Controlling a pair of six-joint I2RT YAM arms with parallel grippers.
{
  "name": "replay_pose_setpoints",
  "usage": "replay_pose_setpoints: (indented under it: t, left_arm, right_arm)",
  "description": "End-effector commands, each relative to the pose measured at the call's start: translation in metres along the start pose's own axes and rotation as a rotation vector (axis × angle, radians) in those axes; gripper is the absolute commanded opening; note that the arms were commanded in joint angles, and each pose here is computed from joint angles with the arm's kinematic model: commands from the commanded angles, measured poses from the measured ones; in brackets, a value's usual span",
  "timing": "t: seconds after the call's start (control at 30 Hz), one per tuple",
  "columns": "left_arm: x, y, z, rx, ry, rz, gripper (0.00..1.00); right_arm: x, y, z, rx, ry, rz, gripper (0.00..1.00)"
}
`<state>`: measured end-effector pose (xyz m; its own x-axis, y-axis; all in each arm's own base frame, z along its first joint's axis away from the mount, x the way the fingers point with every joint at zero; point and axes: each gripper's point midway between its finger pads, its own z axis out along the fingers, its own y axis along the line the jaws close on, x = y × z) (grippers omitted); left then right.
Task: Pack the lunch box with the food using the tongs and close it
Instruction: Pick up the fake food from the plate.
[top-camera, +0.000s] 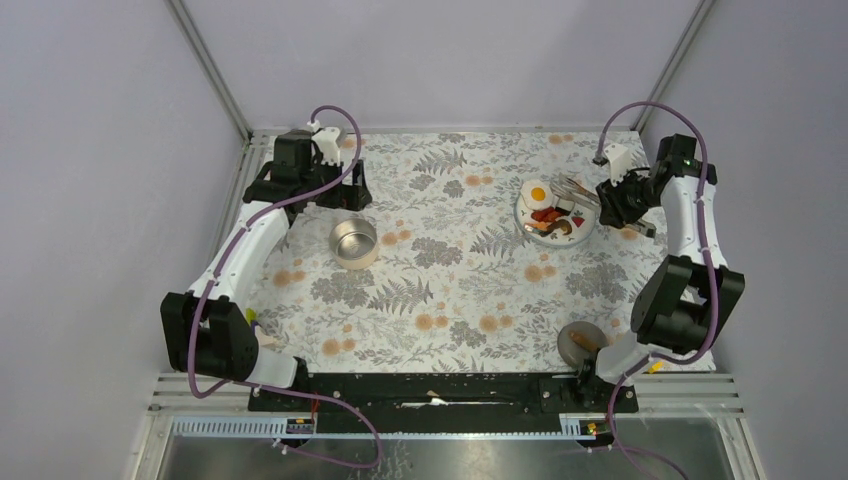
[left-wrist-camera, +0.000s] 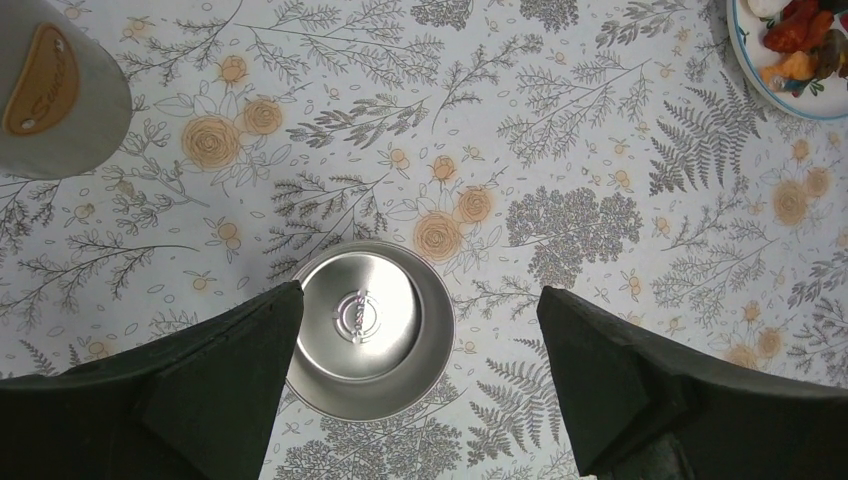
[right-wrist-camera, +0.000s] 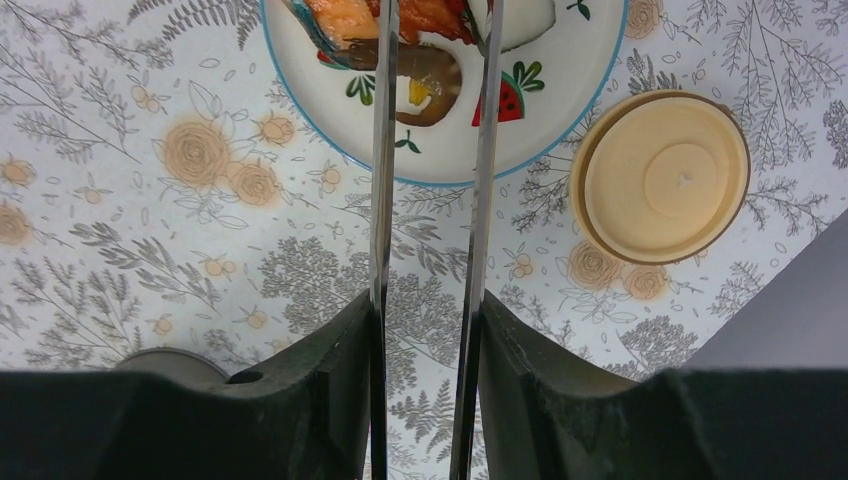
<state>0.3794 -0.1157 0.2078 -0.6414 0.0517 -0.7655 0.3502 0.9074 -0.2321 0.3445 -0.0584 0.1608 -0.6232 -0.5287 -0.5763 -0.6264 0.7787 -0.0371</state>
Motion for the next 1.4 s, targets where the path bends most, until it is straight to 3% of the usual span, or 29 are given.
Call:
replay_pose_setpoints:
  t: [0.0,0.53,1.37]
  left_arm:
    - [-0.008,-0.010,-0.007,0.048,-0.030,0.035,0.99]
    - [-0.003,-0.013,0.002,0.088,-0.004,0.031,0.99]
    - [0.001,-0.013,0.009,0.100,0.020,0.017,0.99]
  right_arm:
    - [0.000,-0.016,-0.001,-0.017,0.029,-0.077,0.45]
    - [0.037,-0.046,0.019,-0.088,0.150,-0.118,0.51]
    - [0.043,-0.070,0.036,-0.103,0.189,-0.161,0.57]
